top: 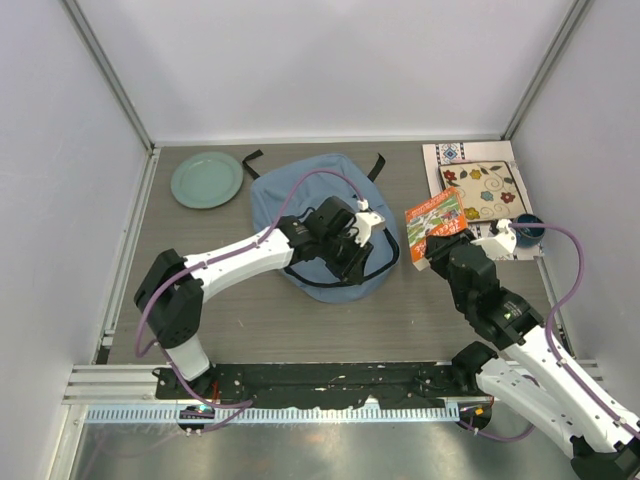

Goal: Pack the student bag
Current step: Place the book in the student bag.

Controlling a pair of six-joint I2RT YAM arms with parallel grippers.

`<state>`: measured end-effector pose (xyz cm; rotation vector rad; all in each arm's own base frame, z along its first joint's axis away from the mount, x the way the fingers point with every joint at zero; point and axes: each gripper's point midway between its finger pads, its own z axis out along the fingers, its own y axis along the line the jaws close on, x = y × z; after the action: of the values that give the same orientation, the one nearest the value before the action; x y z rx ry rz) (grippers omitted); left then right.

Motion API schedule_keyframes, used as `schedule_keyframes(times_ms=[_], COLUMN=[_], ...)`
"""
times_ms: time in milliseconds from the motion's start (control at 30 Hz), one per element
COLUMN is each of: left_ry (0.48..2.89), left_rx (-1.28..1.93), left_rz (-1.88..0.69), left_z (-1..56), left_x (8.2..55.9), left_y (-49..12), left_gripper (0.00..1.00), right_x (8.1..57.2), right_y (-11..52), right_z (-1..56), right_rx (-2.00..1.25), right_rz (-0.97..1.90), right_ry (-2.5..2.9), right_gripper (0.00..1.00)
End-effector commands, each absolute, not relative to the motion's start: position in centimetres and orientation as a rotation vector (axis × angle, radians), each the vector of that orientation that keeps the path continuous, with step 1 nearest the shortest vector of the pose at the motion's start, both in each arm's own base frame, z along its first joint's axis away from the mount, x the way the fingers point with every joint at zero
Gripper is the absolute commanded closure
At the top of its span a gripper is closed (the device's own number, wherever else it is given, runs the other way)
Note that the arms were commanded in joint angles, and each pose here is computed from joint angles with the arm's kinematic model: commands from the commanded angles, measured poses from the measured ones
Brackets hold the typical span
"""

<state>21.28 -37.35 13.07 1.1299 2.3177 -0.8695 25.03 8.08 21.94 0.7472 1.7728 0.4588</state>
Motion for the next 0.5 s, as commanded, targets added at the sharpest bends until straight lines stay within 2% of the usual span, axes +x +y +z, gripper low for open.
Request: schedule_keyframes(times_ms=[0, 100, 267, 467], left_ry=[2.275, 2.286, 2.291, 2.249], left_rx=[1.161, 1.18, 1.204, 1.173], left_rz=[-0.839, -0.785, -0.733, -0.689], left_z=[14.1, 13.5, 13.1, 14.0], left_x=[21.5, 21.6, 21.4, 22.2], left_y=[-37.9, -37.7, -37.9, -37.9], left_gripper=[0.69, 0.76, 0.99, 1.0], right_x=[25.9, 25.9, 25.9, 25.9], right_y=[8.1, 8.1, 8.1, 8.0], right_z=[26.4, 26.3, 26.2, 26.3], right_rx=[0.801, 0.8, 0.802, 0.805], right_rz=[0.554, 0.554, 0.554, 0.551], right_ry=[1.625, 1.627, 1.629, 1.625], right_gripper=[0.98, 0.97, 0.96, 0.96])
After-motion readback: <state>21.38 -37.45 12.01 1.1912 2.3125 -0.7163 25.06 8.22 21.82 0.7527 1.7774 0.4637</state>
